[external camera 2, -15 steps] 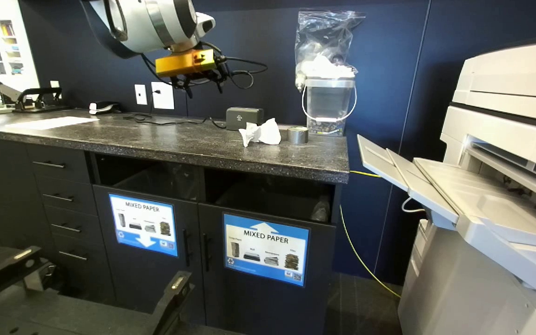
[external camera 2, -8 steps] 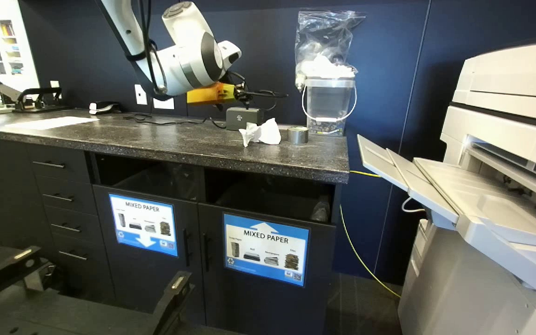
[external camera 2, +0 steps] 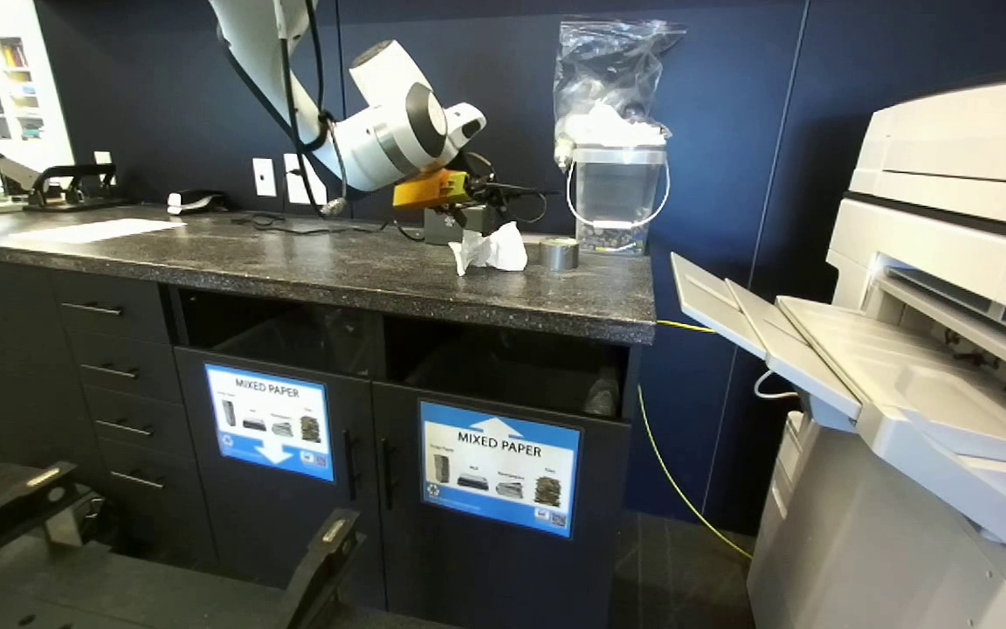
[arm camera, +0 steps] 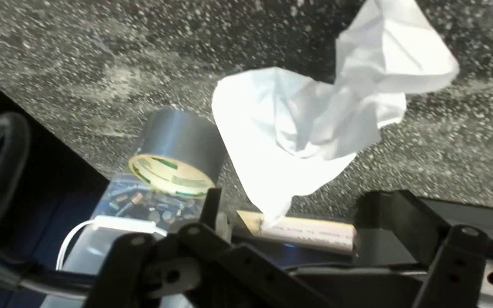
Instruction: Put the tissues into the rubbish bin.
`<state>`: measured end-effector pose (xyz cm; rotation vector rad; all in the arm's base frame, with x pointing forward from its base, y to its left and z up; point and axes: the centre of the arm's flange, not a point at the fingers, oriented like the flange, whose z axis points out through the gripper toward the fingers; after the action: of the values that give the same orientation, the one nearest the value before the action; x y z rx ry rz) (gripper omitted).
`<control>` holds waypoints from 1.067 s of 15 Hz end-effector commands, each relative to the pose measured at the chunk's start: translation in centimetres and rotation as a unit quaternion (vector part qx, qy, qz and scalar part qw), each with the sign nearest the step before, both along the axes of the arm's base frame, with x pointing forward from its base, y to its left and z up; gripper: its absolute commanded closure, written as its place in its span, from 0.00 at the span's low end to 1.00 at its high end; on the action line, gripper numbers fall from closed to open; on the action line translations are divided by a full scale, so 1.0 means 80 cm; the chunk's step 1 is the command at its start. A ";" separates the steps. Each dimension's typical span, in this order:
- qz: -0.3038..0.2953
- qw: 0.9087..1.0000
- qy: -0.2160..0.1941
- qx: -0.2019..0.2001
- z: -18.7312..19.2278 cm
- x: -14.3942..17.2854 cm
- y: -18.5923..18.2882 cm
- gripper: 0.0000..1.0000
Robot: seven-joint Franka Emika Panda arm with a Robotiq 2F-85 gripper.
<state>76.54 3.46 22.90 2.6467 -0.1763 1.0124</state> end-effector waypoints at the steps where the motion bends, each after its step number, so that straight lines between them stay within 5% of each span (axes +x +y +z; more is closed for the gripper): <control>1: -0.018 0.998 0.065 -0.013 -0.002 0.055 -0.005 0.00; 8: 0.004 0.986 0.153 0.065 -0.022 0.073 -0.036 0.00; 16: 0.011 0.972 0.191 0.139 -0.046 0.091 -0.078 0.00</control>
<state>80.58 -2.50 19.97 2.9891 -0.2359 0.5136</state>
